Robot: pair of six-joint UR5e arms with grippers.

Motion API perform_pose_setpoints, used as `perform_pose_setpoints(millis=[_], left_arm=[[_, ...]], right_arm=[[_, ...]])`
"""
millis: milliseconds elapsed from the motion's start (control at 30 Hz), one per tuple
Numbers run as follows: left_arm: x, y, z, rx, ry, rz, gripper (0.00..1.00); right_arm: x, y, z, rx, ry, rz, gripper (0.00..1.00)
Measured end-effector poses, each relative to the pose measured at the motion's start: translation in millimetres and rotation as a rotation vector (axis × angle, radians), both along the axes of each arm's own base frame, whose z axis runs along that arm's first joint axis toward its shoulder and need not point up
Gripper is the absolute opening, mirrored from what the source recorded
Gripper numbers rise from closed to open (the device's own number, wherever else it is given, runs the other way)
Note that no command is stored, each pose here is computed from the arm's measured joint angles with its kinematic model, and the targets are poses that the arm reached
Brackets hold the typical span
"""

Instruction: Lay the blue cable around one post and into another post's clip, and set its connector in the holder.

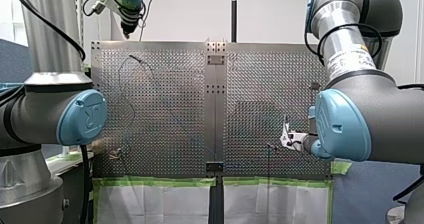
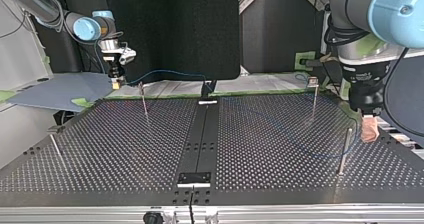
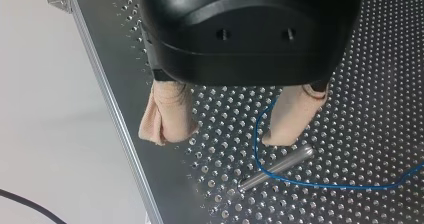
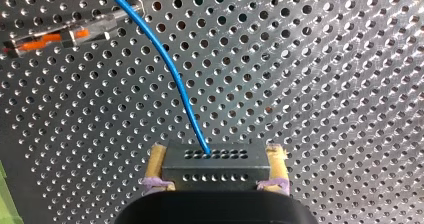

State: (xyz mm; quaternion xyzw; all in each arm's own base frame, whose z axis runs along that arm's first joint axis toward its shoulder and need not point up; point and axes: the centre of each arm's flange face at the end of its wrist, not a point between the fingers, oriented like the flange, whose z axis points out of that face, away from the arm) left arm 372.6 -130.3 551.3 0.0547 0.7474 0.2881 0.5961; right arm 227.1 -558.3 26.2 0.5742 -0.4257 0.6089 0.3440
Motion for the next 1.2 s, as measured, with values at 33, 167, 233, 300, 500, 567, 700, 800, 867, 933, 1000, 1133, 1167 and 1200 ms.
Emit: perform_pose_setpoints(millis=[33,167,233,300,500,567,700,800,867,933,1000,1133,1167,1200], left_arm=[[0.0,0.0,0,0.0,0.0,0.0,1.0],[-0.1,-0.2,0,0.0,0.0,-0.001,1.0],[-0.1,-0.4,0,0.0,-0.001,-0.001,1.0],[-0.1,-0.5,0,0.0,-0.001,-0.001,1.0],[-0.6,-0.4,0,0.001,-0.001,0.005,1.0],[-0.9,-1.1,0,-0.002,-0.002,0.004,1.0],[-5.0,-6.6,-3,-0.022,-0.004,-0.023,1.0],[-12.7,-12.8,-5,-0.05,-0.025,-0.058,1.0],[-19.2,-18.3,-6,-0.072,-0.045,-0.087,1.0],[-27.3,-25.3,-6,-0.096,-0.068,-0.122,1.0],[-34.8,-31.8,-7,-0.118,-0.089,-0.155,1.0],[-41.5,-48.0,-20,-0.164,-0.103,-0.219,1.0],[-40.8,-51.4,-25,-0.172,-0.099,-0.224,1.0],[-39.7,-54.6,-31,-0.179,-0.095,-0.227,1.0]], right_arm=[[0.0,0.0,0,0.0,0.0,0.0,0.0],[0.2,0.1,0,0.0,0.002,0.0,0.0],[0.1,0.1,0,0.0,0.002,0.0,0.0],[0.2,0.2,0,0.0,0.003,0.0,0.0],[0.2,0.2,0,0.0,0.004,0.001,0.0],[0.3,0.2,0,0.0,0.005,0.001,0.0],[0.2,0.3,0,0.0,0.007,0.001,0.0],[0.2,0.4,0,0.001,0.007,0.001,0.0],[0.3,0.4,0,0.001,0.007,0.001,0.0],[0.3,0.5,0,0.001,0.007,0.001,0.0],[0.3,0.3,1,0.001,0.007,0.0,0.0],[0.4,-0.5,2,-0.002,0.012,0.0,0.0],[0.3,-0.7,2,-0.003,0.015,-0.001,0.0],[0.1,-0.8,3,-0.003,0.019,-0.004,0.0]])
